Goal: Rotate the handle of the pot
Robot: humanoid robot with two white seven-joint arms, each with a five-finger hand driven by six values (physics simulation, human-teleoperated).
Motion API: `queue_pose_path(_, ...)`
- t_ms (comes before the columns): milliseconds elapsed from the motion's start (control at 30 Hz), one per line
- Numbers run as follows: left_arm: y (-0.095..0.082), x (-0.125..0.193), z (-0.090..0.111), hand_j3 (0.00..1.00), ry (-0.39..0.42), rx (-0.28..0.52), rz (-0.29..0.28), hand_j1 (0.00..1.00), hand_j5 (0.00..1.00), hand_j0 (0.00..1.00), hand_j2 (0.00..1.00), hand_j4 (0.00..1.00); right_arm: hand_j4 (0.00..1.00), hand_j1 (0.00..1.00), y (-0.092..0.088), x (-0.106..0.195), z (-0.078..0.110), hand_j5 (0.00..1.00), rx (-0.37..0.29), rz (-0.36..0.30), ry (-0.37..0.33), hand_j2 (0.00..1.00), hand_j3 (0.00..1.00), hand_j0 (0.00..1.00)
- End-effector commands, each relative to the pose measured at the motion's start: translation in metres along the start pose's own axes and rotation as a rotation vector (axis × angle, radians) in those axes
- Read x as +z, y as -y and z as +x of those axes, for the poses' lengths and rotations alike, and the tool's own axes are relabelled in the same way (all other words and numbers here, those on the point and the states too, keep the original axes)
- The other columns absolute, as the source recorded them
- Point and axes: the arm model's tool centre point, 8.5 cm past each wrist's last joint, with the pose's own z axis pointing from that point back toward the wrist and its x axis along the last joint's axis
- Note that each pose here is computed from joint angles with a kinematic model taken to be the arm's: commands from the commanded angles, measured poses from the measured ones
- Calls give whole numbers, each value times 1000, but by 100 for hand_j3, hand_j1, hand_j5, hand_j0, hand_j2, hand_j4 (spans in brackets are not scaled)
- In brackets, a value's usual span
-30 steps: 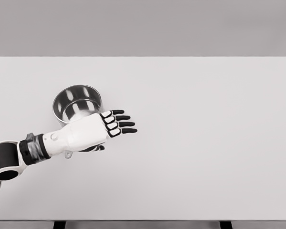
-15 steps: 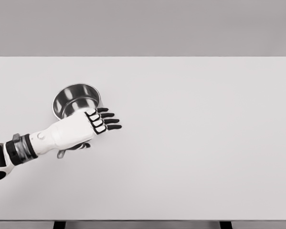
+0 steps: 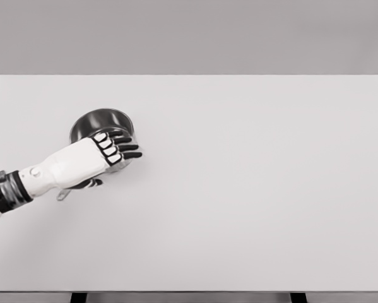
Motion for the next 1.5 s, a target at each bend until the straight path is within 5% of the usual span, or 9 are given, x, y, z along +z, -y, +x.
queue_pose_path(0,-2,4,-6,100,-19,0,5,100,100,100,100,100,100,100,0,0,1,100,-1,1,2,100,100,100)
queue_pose_path(900,10,55,-78,100,-271,19,-49,100,100,100,100,100,100,100,0,0,1,100,-1,1,2,100,100,100)
queue_pose_path(1100,-6,50,-88,100,-278,-24,-31,100,100,100,100,100,100,100,0,0,1,100,-1,0,2,100,100,100)
queue_pose_path(1467,-6,51,-101,100,-311,-40,-44,100,100,100,100,100,100,100,0,0,1,100,-1,0,2,100,100,100)
